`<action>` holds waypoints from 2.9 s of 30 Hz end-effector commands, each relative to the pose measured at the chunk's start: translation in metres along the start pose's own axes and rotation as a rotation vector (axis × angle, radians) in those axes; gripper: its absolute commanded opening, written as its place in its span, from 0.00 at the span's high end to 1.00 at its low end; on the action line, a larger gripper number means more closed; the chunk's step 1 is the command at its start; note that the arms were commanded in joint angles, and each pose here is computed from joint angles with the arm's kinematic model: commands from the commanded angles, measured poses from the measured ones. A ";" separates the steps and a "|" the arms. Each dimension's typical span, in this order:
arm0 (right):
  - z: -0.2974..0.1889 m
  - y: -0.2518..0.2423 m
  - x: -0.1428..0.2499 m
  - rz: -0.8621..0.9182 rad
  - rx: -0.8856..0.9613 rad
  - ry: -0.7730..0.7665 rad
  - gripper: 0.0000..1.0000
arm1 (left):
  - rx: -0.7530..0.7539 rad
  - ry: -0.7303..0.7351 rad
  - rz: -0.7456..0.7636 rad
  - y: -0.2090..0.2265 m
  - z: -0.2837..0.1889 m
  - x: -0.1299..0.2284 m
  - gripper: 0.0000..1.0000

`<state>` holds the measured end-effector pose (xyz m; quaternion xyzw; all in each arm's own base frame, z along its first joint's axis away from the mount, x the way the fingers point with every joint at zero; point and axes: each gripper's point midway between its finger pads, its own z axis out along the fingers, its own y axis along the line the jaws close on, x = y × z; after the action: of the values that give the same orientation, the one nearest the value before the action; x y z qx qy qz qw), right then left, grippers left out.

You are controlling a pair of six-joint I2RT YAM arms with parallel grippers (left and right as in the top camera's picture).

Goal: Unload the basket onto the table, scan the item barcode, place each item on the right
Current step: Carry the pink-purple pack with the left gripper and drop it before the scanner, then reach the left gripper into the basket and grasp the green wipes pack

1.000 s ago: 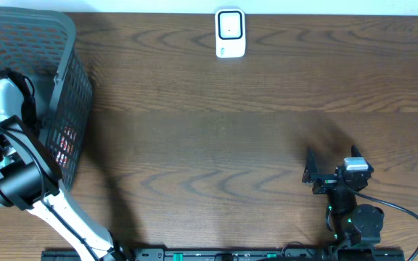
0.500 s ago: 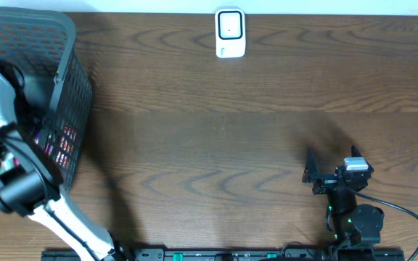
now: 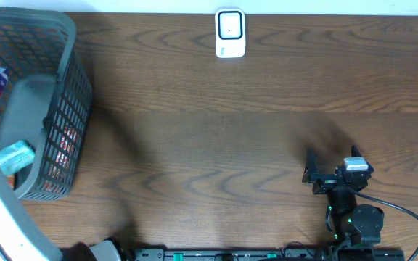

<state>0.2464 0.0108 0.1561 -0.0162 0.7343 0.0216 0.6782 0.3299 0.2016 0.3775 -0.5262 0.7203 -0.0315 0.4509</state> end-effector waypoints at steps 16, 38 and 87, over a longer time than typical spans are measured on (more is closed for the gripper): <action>0.000 -0.001 0.001 0.000 0.004 0.002 0.01 | 0.967 0.322 0.428 -0.204 -0.105 0.127 0.93; 0.000 -0.001 0.001 0.000 0.004 0.002 0.01 | 0.443 0.828 0.846 -0.177 0.019 0.514 0.93; 0.000 -0.001 0.001 0.000 0.004 0.002 0.01 | -0.618 0.212 -0.221 0.128 0.131 0.099 0.13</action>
<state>0.2464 0.0108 0.1561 -0.0162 0.7343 0.0216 0.6782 0.3329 0.2220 0.2165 -0.6470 0.7218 0.0599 0.2384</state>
